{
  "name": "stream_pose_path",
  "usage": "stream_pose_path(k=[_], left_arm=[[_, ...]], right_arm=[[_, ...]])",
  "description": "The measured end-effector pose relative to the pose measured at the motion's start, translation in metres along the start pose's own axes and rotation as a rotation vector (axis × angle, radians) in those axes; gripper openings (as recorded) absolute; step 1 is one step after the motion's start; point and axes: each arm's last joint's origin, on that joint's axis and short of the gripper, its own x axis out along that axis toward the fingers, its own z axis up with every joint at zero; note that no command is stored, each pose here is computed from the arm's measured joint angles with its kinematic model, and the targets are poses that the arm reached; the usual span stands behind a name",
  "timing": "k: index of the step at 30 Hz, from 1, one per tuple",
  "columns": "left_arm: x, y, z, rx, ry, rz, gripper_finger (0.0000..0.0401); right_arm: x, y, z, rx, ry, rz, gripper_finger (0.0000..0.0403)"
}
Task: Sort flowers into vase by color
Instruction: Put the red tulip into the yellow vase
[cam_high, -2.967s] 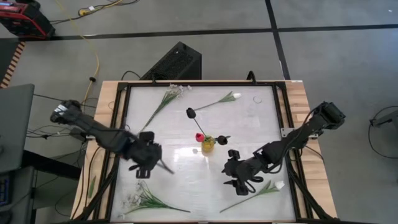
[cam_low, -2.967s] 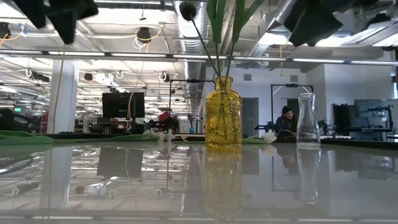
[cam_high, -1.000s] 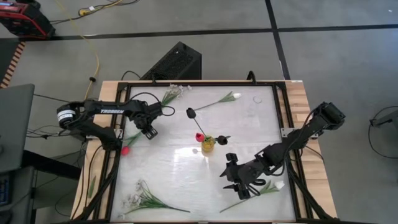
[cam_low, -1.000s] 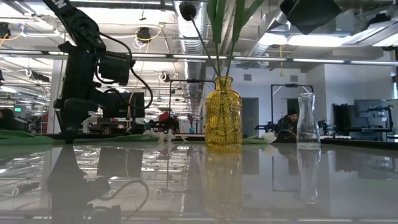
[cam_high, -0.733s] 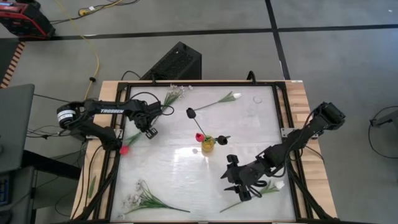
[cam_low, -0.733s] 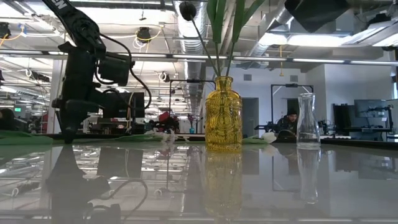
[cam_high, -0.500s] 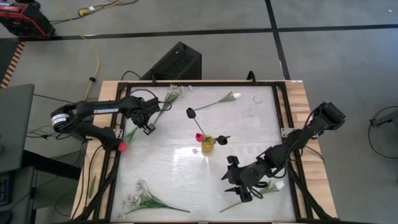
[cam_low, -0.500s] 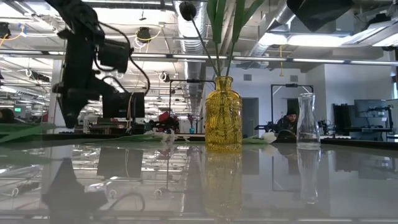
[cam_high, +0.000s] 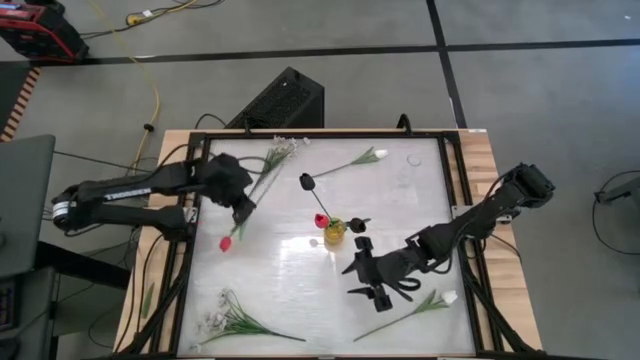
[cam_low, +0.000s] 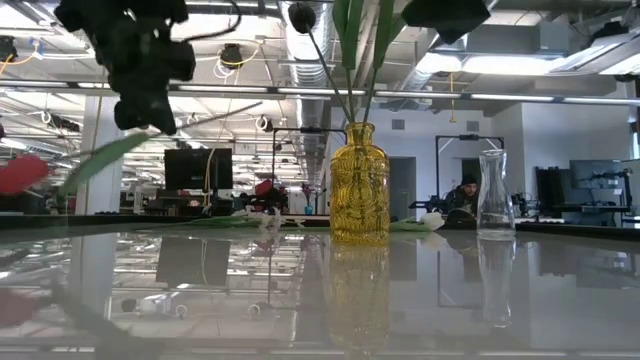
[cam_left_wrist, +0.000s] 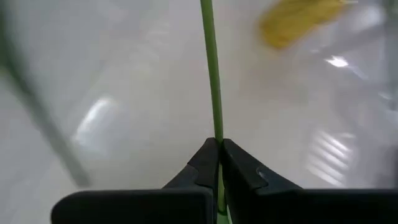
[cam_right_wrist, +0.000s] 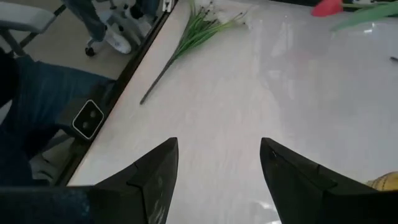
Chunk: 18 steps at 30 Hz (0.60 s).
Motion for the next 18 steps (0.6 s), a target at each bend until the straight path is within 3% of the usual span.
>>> stream_pose_path(k=[3,8,13,18], left_arm=[[0.004,-0.014,-0.011,0.008,0.018,-0.085,0.0000],[0.007,-0.047,-0.020,0.075,-0.002,-0.270,0.0000],[0.009,-0.069,-0.033,0.081,0.056,-0.354,0.0000],[0.004,-0.095,-0.037,0.200,0.001,-0.552,0.0000]], right_arm=[[0.000,0.001,0.000,-0.033,0.001,0.004,0.0253],[-0.001,0.008,0.002,-0.213,-0.037,0.021,0.0253],[-0.002,0.012,0.009,-0.396,-0.115,0.022,0.0253],[-0.004,0.013,0.016,-0.521,-0.194,0.005,0.0253]])
